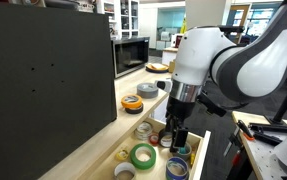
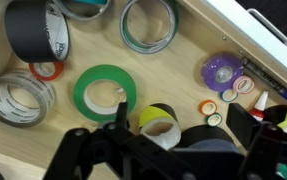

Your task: Remove the green tape from the open drawer and place it on the countertop

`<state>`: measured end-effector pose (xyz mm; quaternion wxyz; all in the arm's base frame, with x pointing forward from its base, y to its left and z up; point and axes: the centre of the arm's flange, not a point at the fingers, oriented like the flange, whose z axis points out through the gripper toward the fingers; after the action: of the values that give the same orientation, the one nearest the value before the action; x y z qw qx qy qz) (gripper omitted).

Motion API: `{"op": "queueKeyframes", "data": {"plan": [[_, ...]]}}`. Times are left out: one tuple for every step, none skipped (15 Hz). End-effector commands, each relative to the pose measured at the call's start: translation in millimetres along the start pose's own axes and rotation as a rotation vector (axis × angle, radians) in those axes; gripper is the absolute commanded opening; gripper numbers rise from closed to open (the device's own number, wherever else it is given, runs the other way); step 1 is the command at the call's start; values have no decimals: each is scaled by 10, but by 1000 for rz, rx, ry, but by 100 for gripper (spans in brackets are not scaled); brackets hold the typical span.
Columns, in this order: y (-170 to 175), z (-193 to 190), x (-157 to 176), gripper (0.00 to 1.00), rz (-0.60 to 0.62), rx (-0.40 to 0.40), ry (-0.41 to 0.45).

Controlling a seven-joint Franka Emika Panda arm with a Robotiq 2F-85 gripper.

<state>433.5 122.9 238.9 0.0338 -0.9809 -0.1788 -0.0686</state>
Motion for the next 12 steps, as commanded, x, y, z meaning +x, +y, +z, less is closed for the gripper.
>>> {"op": "queueKeyframes", "data": {"plan": [[-65,266,-2,100,-71,-4,-14],[-78,333,0,100,-84,-6,-22],[-90,395,-18,100,-99,-7,-30],[-75,489,-9,100,-114,-6,-35],[-69,567,-7,100,-125,-3,-39],[-44,674,30,100,-136,-2,-45],[-28,750,41,100,-153,-1,-46],[1,845,71,100,-163,2,-50],[28,916,92,100,-169,1,-56],[68,1024,118,100,-176,4,-61],[101,1103,135,100,-181,8,-65],[146,1191,159,100,-185,10,-70]]}}
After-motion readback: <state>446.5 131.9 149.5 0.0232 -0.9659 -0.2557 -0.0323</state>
